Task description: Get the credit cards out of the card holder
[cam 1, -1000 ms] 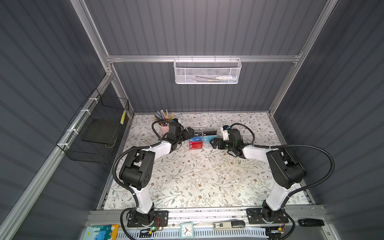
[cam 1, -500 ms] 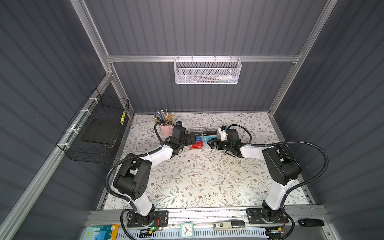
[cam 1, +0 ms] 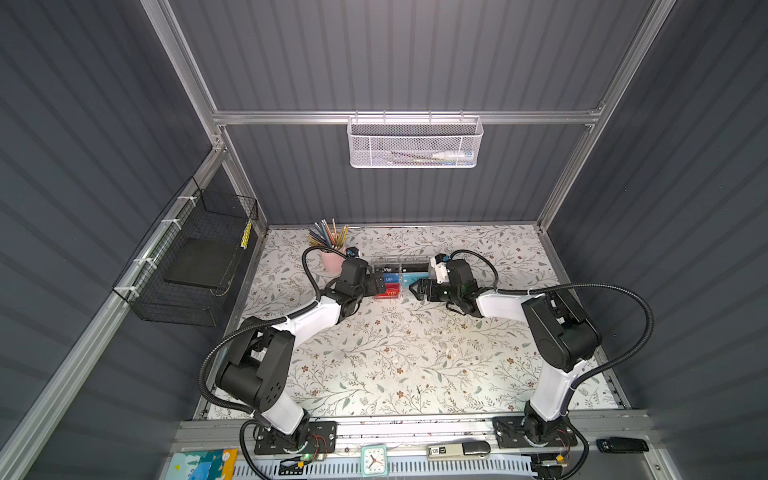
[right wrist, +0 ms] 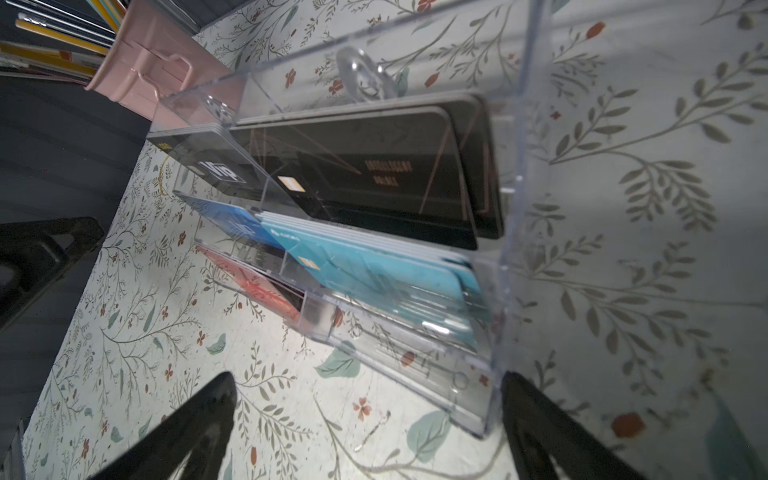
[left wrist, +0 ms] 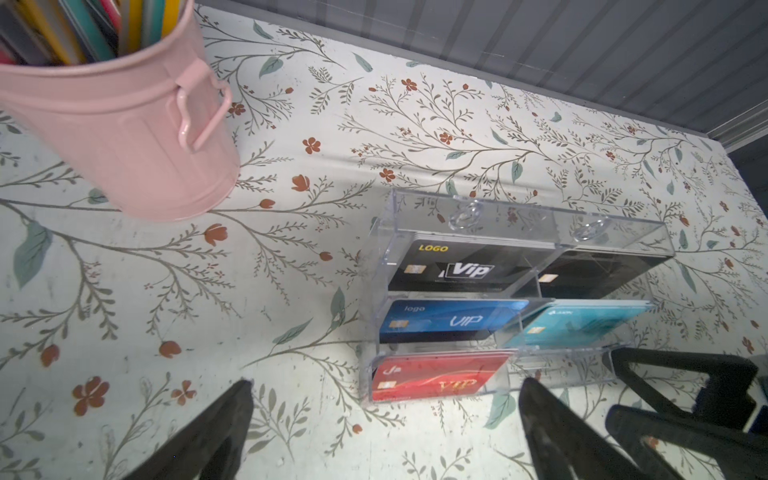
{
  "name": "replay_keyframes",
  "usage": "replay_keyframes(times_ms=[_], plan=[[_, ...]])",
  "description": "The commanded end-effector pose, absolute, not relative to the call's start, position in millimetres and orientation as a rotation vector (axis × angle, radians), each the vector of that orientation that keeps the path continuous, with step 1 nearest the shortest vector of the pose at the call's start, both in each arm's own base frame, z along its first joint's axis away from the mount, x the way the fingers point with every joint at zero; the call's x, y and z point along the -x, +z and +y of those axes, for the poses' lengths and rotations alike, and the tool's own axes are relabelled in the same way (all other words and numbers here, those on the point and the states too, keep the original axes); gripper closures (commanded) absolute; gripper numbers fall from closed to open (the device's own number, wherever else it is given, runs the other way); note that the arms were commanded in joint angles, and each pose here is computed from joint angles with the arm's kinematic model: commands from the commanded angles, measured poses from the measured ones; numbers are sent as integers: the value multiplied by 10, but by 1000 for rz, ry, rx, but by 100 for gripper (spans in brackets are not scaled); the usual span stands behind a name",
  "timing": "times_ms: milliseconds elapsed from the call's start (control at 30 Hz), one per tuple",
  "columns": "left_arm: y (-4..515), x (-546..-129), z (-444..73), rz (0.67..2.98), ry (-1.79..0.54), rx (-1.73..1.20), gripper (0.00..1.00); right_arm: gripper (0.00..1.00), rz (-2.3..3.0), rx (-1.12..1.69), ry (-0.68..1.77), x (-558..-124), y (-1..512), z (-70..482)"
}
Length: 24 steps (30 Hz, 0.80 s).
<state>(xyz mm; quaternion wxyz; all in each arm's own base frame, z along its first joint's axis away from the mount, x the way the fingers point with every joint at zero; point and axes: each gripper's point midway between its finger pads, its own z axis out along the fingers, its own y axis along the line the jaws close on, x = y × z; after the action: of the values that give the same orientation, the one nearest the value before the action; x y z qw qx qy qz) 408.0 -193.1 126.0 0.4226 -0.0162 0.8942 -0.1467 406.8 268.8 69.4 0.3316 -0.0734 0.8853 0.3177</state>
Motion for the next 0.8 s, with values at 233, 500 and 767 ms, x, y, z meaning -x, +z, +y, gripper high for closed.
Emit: replay_keyframes(times_ms=[233, 500, 767], plan=[[1348, -3953, -1764, 2236, -278, 27, 0, 1, 2303, 205, 759, -4057, 879, 2639], [1468, -3888, -1612, 2209, -215, 56, 0, 1, 2320, 170, 575, -3978, 985, 2323], [1640, -3867, -1649, 2175, -206, 38, 0, 1, 2303, 46, 358, -3849, 1221, 1753]])
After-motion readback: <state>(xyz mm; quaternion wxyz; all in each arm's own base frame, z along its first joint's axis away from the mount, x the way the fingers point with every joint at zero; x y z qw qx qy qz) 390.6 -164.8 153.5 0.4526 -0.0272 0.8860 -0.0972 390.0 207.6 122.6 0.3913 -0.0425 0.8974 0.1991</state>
